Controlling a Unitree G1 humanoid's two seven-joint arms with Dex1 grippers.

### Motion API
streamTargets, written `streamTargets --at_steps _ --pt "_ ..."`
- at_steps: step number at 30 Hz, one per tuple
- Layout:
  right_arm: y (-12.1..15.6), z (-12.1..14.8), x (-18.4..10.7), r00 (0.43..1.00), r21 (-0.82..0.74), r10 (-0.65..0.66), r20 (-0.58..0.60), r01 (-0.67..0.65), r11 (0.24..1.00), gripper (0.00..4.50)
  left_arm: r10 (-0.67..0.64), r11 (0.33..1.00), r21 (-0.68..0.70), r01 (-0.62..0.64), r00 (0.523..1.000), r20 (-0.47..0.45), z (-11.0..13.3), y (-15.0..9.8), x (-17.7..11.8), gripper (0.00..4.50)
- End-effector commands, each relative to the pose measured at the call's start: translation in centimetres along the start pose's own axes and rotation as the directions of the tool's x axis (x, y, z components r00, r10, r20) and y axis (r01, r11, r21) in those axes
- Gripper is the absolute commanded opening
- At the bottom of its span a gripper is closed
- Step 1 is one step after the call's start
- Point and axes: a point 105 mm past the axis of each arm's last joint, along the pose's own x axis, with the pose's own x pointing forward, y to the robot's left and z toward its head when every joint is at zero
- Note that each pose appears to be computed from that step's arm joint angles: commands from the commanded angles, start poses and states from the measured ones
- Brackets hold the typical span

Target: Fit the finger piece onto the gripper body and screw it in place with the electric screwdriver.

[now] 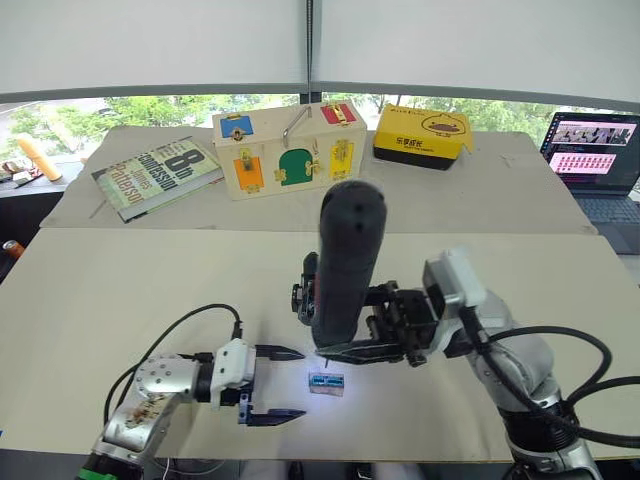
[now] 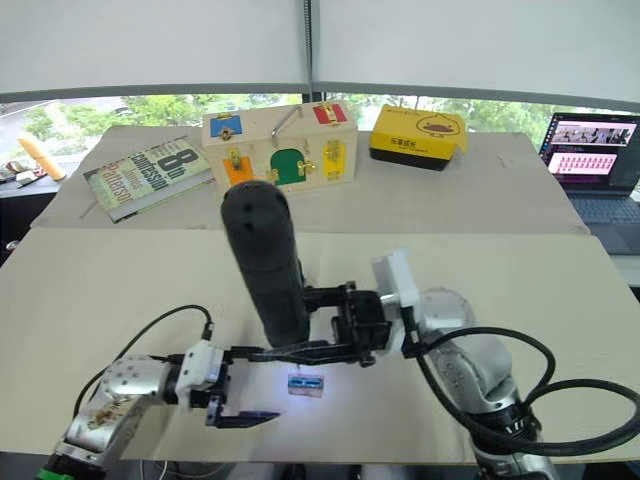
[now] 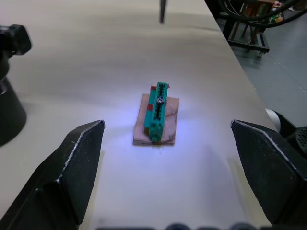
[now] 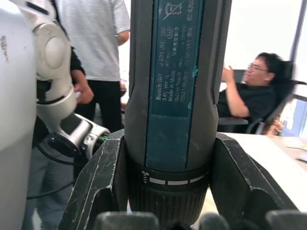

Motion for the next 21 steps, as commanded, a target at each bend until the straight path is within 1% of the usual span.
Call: streamTargets --at_steps 1,9,13,21 --pt "0.6 -0.1 0.2 0.999 -0.05 0.053 0.001 -0.053 0.997 1.93 -0.011 0.999 0.045 0.011 1.0 0.003 0.6 -0.3 1.5 4.44" --pt "0.1 -1.2 0.1 0.999 -0.046 0.042 -0.01 -0.042 0.998 1.93 -0.013 1.0 0.016 0.014 0.998 -0.058 -1.0 -1.1 2.8 4.44" --pt "0.1 -1.7 0.2 0.999 -0.04 0.043 -0.016 -0.044 0.998 1.93 0.01 1.0 0.003 -0.01 0.996 -0.089 -1.8 -0.8 3.0 4.44" --pt "0.1 -2.3 0.2 0.999 -0.035 0.037 -0.025 -0.038 0.999 1.93 0.025 0.999 -0.016 -0.027 0.994 -0.103 -2.3 -0.5 2.6 4.44"
